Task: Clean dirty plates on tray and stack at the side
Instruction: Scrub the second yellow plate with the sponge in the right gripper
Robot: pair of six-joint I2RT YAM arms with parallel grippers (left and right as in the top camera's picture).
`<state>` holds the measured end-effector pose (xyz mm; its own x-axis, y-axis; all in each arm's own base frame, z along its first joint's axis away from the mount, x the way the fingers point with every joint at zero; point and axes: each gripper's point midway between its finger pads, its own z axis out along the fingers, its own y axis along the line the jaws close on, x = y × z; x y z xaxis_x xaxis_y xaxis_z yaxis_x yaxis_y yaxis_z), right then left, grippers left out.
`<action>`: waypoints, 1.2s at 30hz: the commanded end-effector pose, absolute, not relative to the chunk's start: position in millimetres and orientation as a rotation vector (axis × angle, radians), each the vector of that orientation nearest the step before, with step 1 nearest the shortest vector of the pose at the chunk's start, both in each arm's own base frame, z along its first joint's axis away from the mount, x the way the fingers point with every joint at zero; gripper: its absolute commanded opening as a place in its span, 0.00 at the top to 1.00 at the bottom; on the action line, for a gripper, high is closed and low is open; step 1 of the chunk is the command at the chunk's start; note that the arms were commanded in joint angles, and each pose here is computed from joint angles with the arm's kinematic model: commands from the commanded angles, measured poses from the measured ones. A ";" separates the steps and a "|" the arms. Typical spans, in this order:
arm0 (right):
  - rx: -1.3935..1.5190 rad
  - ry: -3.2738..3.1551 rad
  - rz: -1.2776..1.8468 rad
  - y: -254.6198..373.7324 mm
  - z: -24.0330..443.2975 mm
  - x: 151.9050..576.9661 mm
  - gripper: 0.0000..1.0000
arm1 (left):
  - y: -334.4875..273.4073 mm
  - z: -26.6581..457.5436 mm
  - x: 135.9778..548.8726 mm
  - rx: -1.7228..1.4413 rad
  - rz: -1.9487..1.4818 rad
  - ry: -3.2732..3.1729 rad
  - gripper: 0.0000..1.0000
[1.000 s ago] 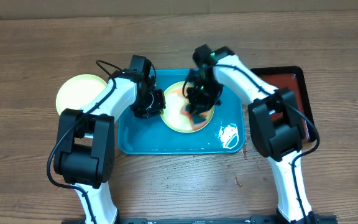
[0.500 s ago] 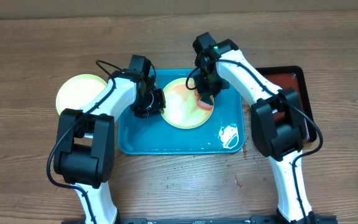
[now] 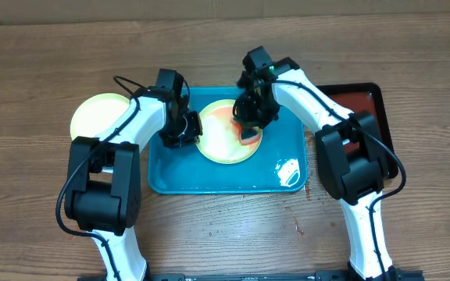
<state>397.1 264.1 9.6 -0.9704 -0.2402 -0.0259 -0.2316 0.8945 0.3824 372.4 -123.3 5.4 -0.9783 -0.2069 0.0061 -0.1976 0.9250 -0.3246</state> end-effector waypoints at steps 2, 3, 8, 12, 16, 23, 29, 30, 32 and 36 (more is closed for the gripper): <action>0.458 -2.801 -0.740 312.0 -15.3 332.8 0.96 | -127.1 -3.8 365.9 -0.306 -0.517 3.082 0.96; 0.476 -2.792 -0.755 316.0 -14.4 330.1 0.96 | -127.1 -3.8 365.9 -0.307 -0.517 3.082 0.96; 0.579 -2.718 -0.875 335.9 -5.6 316.1 0.96 | -127.2 -3.8 365.9 -0.307 -0.517 3.082 0.96; 0.563 -2.730 -0.883 337.8 -5.6 319.3 0.96 | -127.1 -3.8 365.8 -0.307 -0.517 3.083 0.96; 0.394 -2.827 -0.825 325.3 -11.6 344.7 0.96 | -127.0 -3.9 364.9 -0.308 -0.516 3.086 0.96; 0.022 -3.065 -0.532 263.3 -26.5 403.7 0.96 | -126.7 -4.0 363.9 -0.297 -0.514 3.090 0.96; -0.132 -3.172 -0.437 221.2 -15.0 443.6 0.96 | -126.7 -4.0 363.9 -0.285 -0.514 3.091 0.96; -0.148 -3.185 -0.432 216.6 -11.6 449.0 0.96 | -126.7 -4.0 363.9 -0.281 -0.514 3.091 0.96; -0.172 -3.209 -0.432 208.8 -5.0 459.7 0.96 | -126.5 -4.0 363.4 -0.281 -0.512 3.093 0.96; -0.187 -3.228 -0.457 206.1 -0.4 468.4 0.96 | -126.3 -4.1 362.4 -0.276 -0.511 3.097 0.96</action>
